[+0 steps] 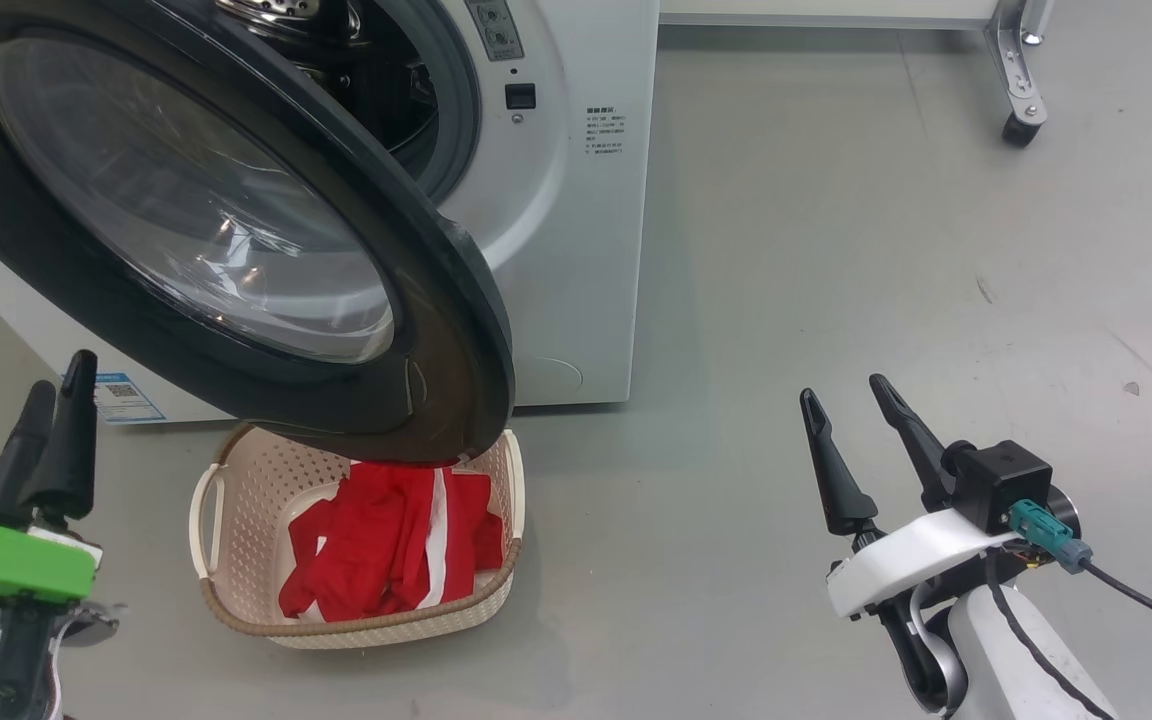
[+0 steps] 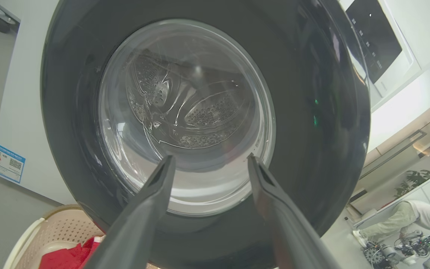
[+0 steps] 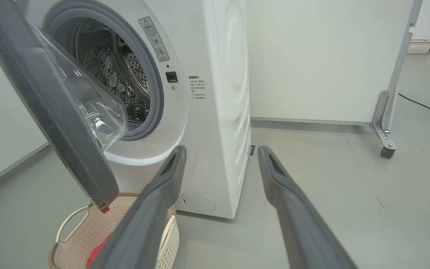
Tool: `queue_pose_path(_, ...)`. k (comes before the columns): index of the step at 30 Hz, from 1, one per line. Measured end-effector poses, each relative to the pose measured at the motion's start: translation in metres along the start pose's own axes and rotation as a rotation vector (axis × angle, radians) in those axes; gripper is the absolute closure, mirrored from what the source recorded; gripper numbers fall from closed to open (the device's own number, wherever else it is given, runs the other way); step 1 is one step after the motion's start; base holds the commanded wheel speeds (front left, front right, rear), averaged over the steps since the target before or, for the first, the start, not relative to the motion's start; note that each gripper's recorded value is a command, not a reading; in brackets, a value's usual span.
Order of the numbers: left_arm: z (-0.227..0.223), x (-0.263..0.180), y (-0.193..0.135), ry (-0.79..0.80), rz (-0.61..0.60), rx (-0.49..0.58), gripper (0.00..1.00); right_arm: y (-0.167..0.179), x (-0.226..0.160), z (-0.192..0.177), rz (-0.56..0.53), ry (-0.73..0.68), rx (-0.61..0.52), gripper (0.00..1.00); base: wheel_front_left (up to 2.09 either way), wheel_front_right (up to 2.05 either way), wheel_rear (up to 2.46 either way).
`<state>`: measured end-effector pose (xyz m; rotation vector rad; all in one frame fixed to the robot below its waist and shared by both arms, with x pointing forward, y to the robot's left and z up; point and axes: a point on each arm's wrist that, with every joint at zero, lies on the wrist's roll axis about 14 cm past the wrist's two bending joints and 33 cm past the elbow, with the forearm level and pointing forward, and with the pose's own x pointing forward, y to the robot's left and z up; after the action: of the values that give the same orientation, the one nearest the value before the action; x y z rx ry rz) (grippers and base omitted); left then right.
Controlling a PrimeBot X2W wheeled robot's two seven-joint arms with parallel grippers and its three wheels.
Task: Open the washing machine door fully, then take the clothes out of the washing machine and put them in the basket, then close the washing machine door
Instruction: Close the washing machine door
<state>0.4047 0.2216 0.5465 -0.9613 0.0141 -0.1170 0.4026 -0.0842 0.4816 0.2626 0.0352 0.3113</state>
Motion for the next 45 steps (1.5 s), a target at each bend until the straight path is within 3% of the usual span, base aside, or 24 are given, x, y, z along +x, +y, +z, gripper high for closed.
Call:
queue_pose_path(14,-0.016,-0.034,0.039,-0.065,0.079,0.507,0.00,0.001,0.000,0.005,0.003,-0.016,-0.002,0.00,0.00,0.00,0.00)
queue_pose_path(20,-0.048,-0.054,0.067,0.055,0.116,0.668,0.00,0.000,-0.001,0.005,0.000,-0.016,-0.003,0.00,0.00,0.00,0.00)
queue_pose_path(26,-0.065,-0.061,0.076,0.110,0.156,0.762,0.00,0.000,-0.002,0.006,-0.002,-0.019,-0.004,0.00,0.00,0.00,0.00)
queue_pose_path(35,-0.044,-0.052,0.062,-0.030,0.213,0.773,0.00,0.001,-0.002,0.008,-0.001,-0.024,-0.005,0.00,0.00,0.00,0.00)
queue_pose_path(45,-0.038,-0.050,0.051,-0.083,0.214,0.784,0.00,0.002,-0.004,0.010,0.001,-0.029,-0.007,0.00,0.00,0.00,0.00)
